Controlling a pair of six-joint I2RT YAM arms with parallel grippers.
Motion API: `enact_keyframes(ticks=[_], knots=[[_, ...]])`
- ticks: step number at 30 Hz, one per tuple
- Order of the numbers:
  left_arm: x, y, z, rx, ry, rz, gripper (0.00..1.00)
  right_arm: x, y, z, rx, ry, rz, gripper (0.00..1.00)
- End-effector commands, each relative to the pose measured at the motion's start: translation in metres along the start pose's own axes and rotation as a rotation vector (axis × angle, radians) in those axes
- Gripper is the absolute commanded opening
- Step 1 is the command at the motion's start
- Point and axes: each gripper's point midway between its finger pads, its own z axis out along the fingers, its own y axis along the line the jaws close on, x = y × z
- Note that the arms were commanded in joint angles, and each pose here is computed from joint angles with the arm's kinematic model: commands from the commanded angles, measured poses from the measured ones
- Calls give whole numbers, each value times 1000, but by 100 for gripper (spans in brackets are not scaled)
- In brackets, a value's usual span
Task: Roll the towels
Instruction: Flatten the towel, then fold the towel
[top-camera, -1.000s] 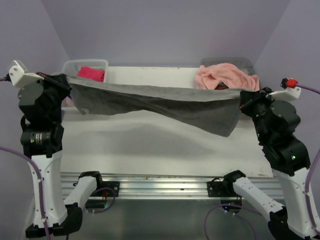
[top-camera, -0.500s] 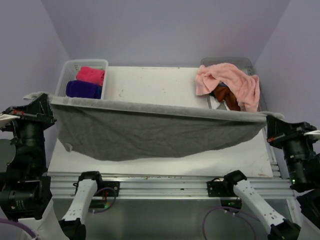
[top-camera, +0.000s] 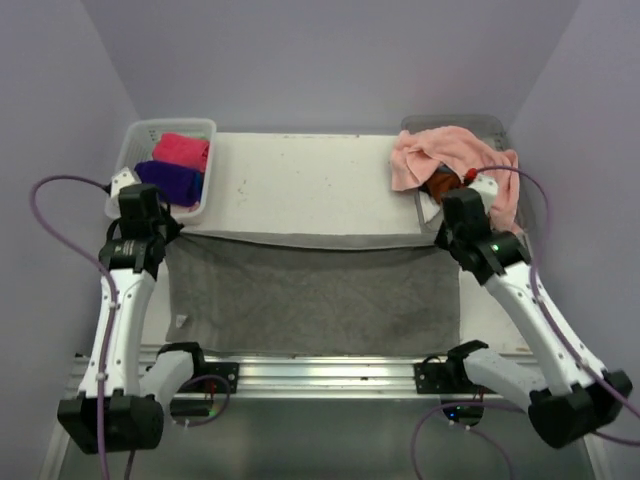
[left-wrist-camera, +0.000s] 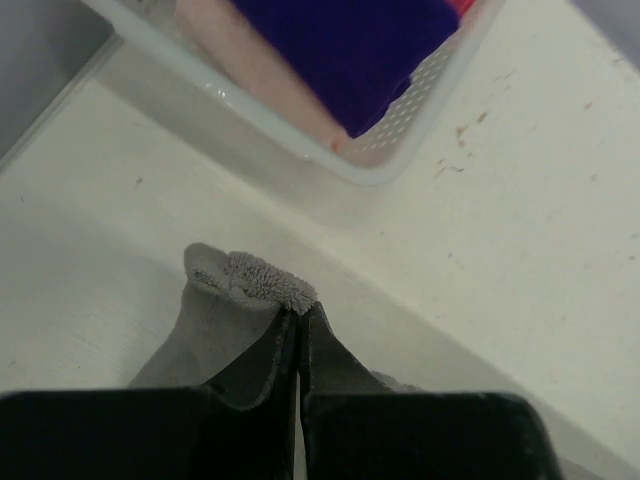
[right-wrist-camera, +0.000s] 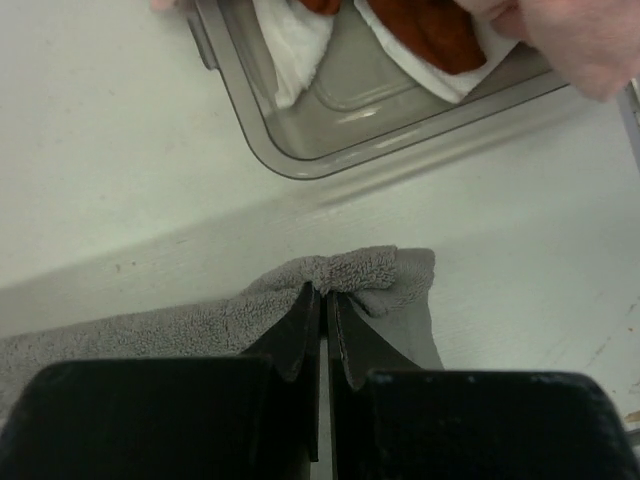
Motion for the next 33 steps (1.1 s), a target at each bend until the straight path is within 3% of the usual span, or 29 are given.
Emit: enact_keyframes(ticks=[1, 9, 15, 22, 33], knots=[[-6, -4, 40, -26, -44, 16, 0, -22, 27, 49, 30, -62, 24, 0], [19, -7, 114, -120, 92, 78, 0, -27, 57, 131, 67, 34, 7, 0], [3, -28, 130, -92, 96, 57, 0, -45, 71, 136, 34, 20, 22, 0], [15, -11, 107, -124, 122, 72, 0, -5, 39, 107, 63, 107, 9, 0], [88, 59, 42, -312, 276, 21, 0, 85, -21, 39, 141, 297, 116, 0]])
